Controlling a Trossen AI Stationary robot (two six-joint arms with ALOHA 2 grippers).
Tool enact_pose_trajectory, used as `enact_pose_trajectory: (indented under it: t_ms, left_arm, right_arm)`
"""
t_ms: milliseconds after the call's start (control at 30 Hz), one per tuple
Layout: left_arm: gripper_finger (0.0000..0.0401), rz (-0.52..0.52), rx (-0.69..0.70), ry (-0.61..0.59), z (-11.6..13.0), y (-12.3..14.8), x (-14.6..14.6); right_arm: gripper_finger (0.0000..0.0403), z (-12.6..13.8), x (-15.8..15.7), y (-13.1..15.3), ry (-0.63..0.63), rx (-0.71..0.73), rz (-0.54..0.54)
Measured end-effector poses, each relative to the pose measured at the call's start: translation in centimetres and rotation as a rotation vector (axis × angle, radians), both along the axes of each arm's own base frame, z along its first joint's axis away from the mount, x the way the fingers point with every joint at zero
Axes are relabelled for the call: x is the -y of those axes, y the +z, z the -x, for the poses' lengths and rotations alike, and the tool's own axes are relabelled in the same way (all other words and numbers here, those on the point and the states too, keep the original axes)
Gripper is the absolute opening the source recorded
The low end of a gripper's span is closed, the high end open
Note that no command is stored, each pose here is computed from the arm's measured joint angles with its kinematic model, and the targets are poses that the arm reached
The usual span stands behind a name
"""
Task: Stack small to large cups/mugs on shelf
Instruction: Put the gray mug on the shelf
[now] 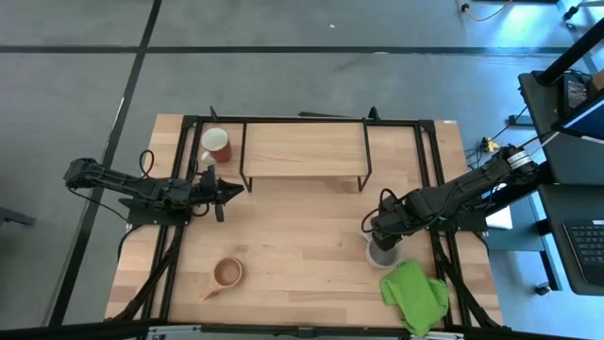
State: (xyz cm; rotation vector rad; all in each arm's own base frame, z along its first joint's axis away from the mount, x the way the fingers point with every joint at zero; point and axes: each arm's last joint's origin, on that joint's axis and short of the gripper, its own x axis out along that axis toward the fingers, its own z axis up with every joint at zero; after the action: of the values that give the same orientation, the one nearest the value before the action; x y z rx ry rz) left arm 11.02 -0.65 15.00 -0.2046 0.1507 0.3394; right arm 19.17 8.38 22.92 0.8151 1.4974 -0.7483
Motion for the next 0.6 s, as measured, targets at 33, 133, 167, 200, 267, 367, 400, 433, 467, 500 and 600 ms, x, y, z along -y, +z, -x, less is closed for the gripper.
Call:
enact_pose_trajectory:
  t_ms: [33, 133, 167, 200, 267, 367, 400, 433, 467, 500, 600]
  left_arm:
    - [0.0035, 0.000, 0.000, 0.000, 0.0, 0.0, 0.0]
    - [0.0035, 0.000, 0.000, 0.000, 0.0, 0.0, 0.0]
    - [0.0035, 0.000, 0.000, 0.000, 0.0, 0.0, 0.0]
    - [0.0035, 0.000, 0.000, 0.000, 0.0, 0.0, 0.0]
    - [0.0035, 0.000, 0.000, 0.000, 0.0, 0.0, 0.0]
    - [0.0035, 0.000, 0.000, 0.000, 0.0, 0.0, 0.0]
    - [0.0035, 0.000, 0.000, 0.000, 0.0, 0.0, 0.0]
    - [0.0035, 0.000, 0.000, 0.000, 0.0, 0.0, 0.0]
    - [0.0035, 0.000, 0.000, 0.000, 0.0, 0.0, 0.0]
    - [0.0035, 0.000, 0.000, 0.000, 0.0, 0.0, 0.0]
    - [0.0035, 0.000, 0.000, 0.000, 0.0, 0.0, 0.0]
  right_arm:
    - [0.0165, 0.0, 0.0, 0.0, -0.002, 0.004, 0.001]
    - [0.0165, -0.3, -0.1, 0.0, 0.012, 0.034, -0.008]
    - [0.0165, -0.5, -0.2, 0.0, 0.026, 0.052, -0.016]
    - [0.0165, -0.6, -0.2, 0.1, 0.038, 0.069, -0.022]
    - [0.0165, -0.9, -0.2, 0.1, 0.036, 0.093, -0.018]
    - [0.0165, -1.0, 0.2, 0.1, 0.024, 0.103, 0.003]
    - [0.0165, -1.1, 0.3, 0.1, 0.019, 0.107, 0.012]
    - [0.0165, -1.2, 0.4, 0.1, 0.017, 0.112, 0.012]
    - [0.0165, -1.4, 0.6, 0.1, 0.020, 0.122, 0.009]
    - [0.0165, -1.5, 0.7, 0.1, 0.020, 0.136, 0.004]
    - [0.0165, -2.2, 1.1, 0.2, 0.044, 0.193, -0.008]
